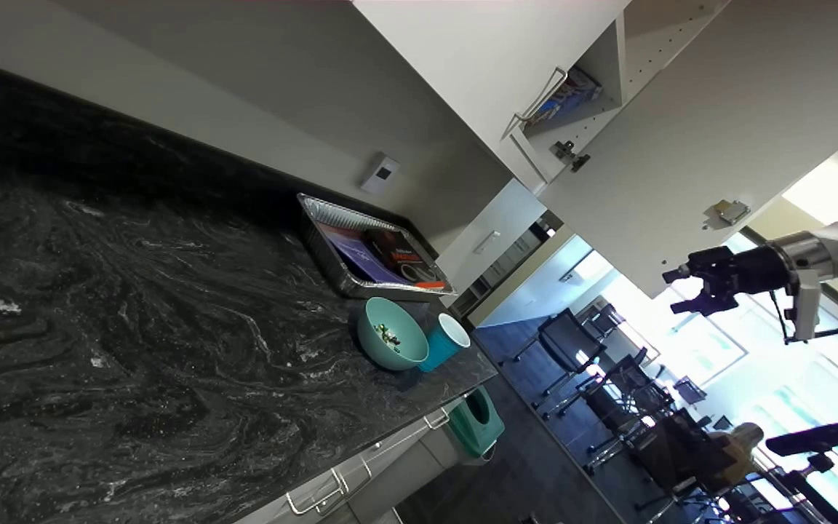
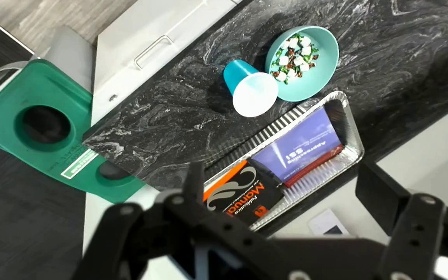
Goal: Close the right cabinet door
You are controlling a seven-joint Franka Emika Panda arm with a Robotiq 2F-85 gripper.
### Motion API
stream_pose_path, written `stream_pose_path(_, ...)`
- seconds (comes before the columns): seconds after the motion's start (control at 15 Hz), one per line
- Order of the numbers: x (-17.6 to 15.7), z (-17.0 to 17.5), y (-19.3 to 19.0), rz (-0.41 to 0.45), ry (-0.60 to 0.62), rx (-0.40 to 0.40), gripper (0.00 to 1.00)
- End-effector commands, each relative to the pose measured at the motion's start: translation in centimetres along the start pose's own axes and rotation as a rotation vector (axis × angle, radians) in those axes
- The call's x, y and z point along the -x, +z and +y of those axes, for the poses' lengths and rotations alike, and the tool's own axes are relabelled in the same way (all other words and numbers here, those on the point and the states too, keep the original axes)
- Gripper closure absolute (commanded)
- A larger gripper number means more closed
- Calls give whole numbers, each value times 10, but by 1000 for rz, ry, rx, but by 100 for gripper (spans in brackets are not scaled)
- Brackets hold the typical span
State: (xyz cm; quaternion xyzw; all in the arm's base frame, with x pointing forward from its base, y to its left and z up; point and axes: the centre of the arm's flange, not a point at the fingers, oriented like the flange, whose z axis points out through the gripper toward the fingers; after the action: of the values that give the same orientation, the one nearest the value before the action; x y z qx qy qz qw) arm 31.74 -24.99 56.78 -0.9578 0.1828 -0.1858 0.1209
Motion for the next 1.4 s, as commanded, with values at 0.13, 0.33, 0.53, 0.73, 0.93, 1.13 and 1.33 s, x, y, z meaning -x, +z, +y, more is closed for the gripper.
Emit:
stream_pose_path(0.13, -10, 43, -44, 83, 208, -77, 0)
stream_pose_path(0.33, -18, 56, -47, 117, 321, -109, 0)
stream_pose_path(0.53, -28, 68, -47, 110, 413, -149, 0)
stream_pose_path(0.73, -35, 92, -54, 108, 477, -202, 0)
stream_pose_path(0.93, -39, 123, -60, 110, 542, -279, 0)
stream_pose_path(1.13, -42, 145, -65, 103, 584, -383, 0)
stream_pose_path(1.33, -48, 154, -65, 116, 602, -507, 0)
